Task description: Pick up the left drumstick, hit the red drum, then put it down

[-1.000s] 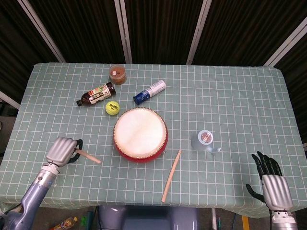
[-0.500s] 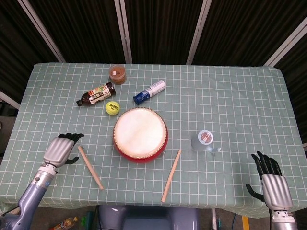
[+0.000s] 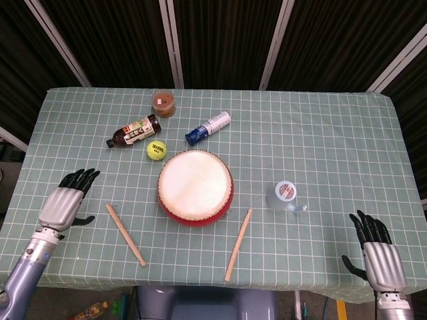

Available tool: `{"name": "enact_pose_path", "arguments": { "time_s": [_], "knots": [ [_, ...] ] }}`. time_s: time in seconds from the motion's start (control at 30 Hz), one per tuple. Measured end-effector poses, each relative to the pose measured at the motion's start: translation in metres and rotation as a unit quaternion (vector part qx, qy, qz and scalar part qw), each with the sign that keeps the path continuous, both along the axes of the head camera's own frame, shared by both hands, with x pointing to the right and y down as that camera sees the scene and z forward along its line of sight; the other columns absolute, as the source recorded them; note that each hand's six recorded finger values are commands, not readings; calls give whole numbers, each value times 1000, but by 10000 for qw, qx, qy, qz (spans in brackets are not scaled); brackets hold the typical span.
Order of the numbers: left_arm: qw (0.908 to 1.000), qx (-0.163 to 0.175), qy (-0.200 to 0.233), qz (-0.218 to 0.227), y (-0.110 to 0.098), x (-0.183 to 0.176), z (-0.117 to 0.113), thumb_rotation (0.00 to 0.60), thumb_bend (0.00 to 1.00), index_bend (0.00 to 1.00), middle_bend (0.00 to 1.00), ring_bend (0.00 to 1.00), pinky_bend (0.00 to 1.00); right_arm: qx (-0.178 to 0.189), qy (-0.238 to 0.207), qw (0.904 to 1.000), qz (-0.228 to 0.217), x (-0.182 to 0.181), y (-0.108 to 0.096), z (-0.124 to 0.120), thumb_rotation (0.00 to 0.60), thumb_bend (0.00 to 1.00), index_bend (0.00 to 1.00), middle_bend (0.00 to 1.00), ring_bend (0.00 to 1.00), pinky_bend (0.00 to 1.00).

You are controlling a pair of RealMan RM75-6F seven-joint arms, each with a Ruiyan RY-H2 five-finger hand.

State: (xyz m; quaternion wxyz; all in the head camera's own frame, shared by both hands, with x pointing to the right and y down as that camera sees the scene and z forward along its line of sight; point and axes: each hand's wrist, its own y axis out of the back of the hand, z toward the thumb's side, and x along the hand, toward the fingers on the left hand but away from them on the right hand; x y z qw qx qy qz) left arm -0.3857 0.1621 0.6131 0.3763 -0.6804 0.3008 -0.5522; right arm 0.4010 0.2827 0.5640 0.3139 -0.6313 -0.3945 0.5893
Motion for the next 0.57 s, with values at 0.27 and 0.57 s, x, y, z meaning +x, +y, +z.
{"name": "enact_pose_path", "arguments": {
  "time_s": [0.27, 0.57],
  "knots": [
    [9982, 558, -15, -215, 12, -41, -34, 600, 0, 0, 0, 0, 0, 0, 0, 10000, 0, 0, 0, 0, 600, 293, 0, 0, 0, 64],
    [9946, 886, -299, -455, 42, -88, -54, 600, 0, 0, 0, 0, 0, 0, 0, 10000, 0, 0, 0, 0, 600, 293, 0, 0, 0, 60]
  ]
}}
